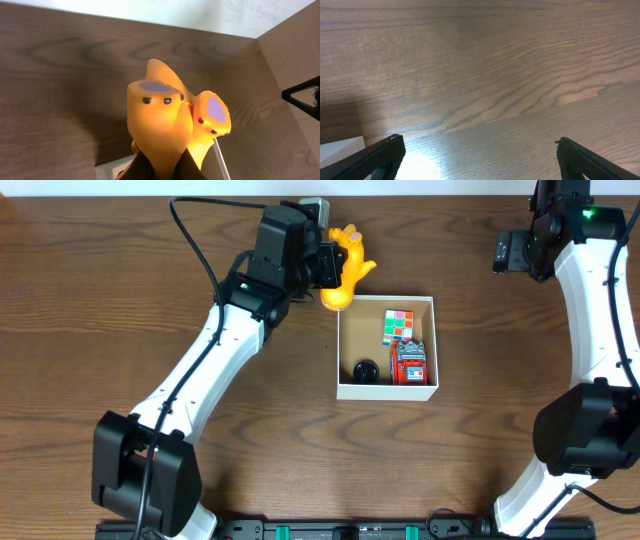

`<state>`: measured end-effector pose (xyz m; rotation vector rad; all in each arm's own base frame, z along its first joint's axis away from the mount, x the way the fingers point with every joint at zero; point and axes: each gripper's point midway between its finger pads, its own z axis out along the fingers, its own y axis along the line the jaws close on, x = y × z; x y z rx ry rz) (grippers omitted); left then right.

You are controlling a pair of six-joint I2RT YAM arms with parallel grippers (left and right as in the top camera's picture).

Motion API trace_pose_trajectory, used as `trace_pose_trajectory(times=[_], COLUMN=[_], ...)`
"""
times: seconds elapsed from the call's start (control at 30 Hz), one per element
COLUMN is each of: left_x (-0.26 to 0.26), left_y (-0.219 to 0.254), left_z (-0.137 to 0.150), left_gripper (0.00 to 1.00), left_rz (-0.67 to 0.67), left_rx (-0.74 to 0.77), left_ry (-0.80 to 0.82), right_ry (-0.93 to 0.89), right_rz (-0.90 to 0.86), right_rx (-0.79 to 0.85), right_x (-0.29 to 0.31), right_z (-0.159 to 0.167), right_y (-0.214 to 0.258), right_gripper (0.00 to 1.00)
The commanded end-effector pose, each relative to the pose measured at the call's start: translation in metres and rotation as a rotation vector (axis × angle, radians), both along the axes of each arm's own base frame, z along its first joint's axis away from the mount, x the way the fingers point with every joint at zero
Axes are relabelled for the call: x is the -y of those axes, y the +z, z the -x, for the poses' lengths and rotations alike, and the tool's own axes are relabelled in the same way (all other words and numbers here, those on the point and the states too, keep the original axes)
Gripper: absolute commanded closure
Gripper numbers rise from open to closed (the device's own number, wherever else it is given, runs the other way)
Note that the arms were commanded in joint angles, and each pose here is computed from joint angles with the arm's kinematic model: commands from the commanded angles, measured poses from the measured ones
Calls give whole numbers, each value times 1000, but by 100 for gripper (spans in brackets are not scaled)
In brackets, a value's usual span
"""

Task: Pack container
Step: 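Lift the orange plush toy with the left gripper toward the box, then lower the orange plush toy into the box's left side and release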

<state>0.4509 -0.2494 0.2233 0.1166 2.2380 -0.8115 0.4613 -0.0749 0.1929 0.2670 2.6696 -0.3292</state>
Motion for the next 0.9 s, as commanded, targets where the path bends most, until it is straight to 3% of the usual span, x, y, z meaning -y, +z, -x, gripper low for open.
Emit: trace_pose_trajectory(times=[0.0,0.23,0.4,0.6,0.87], left_x=[10,40,58,66,55], left_y=[6,2,-10,-54,-83], left_z=[2,18,29,47,51], left_gripper=[94,94,94,94,94], left_rz=[20,35,-27,-132,-221], left_rx=[-6,-46,-38,-134,-194], left_ry=[7,48,58,45,76], right_ry=[-26,-26,-26,-26,-26], right_rz=[8,8,8,8,8], right_rx=[47,47,47,47,47], right_x=[5,5,5,5,5], right_z=[0,0,0,0,0], right_y=[18,18,18,18,18], right_gripper=[1,1,1,1,1])
